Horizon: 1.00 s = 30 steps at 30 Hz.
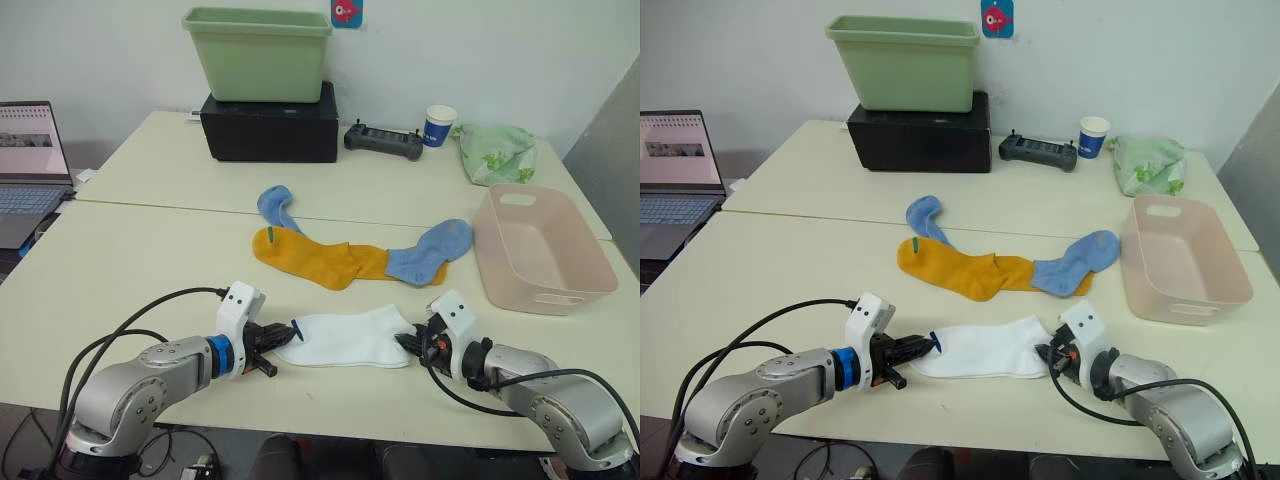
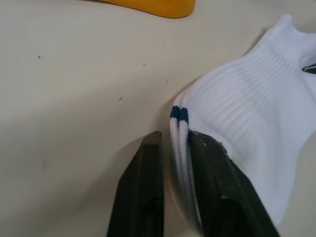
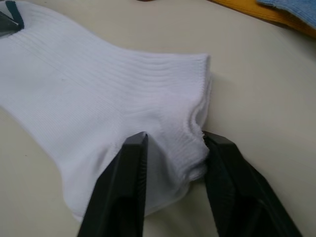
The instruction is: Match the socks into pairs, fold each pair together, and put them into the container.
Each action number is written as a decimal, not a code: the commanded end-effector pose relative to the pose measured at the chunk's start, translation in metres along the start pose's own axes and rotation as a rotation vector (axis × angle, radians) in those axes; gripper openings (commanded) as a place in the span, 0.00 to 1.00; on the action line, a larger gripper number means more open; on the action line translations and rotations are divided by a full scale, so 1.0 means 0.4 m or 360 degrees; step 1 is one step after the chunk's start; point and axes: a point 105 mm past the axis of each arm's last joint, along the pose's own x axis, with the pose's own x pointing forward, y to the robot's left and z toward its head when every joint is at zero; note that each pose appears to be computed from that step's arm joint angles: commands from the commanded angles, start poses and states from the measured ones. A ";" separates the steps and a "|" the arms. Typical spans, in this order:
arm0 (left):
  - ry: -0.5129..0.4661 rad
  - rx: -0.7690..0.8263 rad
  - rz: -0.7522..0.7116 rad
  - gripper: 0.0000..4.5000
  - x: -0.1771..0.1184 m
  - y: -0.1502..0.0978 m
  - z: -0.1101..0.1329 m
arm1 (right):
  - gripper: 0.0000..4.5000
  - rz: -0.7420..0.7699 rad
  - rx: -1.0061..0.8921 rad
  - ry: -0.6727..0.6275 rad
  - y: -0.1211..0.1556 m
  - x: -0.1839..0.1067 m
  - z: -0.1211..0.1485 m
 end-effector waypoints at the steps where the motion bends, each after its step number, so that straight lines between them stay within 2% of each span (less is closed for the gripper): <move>1: -0.0100 0.0137 0.0055 0.42 -0.027 0.009 0.034 | 0.63 -0.0062 -0.0051 -0.0046 -0.026 -0.034 0.027; 3: -0.0195 0.0244 0.0081 0.54 -0.046 0.018 0.063 | 0.79 -0.0024 -0.0075 -0.0128 -0.015 -0.054 0.052; 5: -0.0252 0.0324 0.0059 0.55 -0.062 0.017 0.082 | 0.93 0.0025 -0.0080 -0.0186 -0.001 -0.069 0.068; 7: -0.0272 0.0388 0.0035 0.55 -0.079 0.018 0.098 | 0.93 0.0095 -0.0085 -0.0223 0.021 -0.083 0.080; 10: -0.0345 0.0566 -0.0030 0.55 -0.117 0.022 0.162 | 0.93 0.0241 -0.0223 -0.0267 0.076 -0.096 0.104; 11: -0.0363 0.0580 -0.0094 0.50 -0.114 0.011 0.176 | 0.94 0.0222 -0.0264 -0.0290 0.077 -0.082 0.115; 13: -0.0309 0.0625 -0.0262 0.42 -0.086 -0.032 0.168 | 0.85 0.0204 -0.0295 -0.0292 0.079 -0.035 0.124; 15: -0.0250 0.0645 -0.0366 0.29 -0.057 -0.062 0.145 | 0.74 0.0220 -0.0330 -0.0257 0.088 0.005 0.119; 19: -0.0141 0.0621 -0.0444 0.01 0.000 -0.086 0.082 | 0.42 0.0272 -0.0367 -0.0166 0.102 0.059 0.093; 20: -0.0119 0.0616 -0.0414 0.00 0.017 -0.081 0.067 | 0.31 0.0269 -0.0371 -0.0140 0.099 0.068 0.083; 24: -0.0041 0.0534 -0.0283 0.00 0.067 -0.057 0.016 | 0.02 0.0245 -0.0396 -0.0040 0.084 0.066 0.036; 30: 0.0099 0.0488 -0.0263 0.00 0.074 -0.051 -0.059 | 0.01 0.0223 -0.0421 0.0005 0.067 0.038 0.001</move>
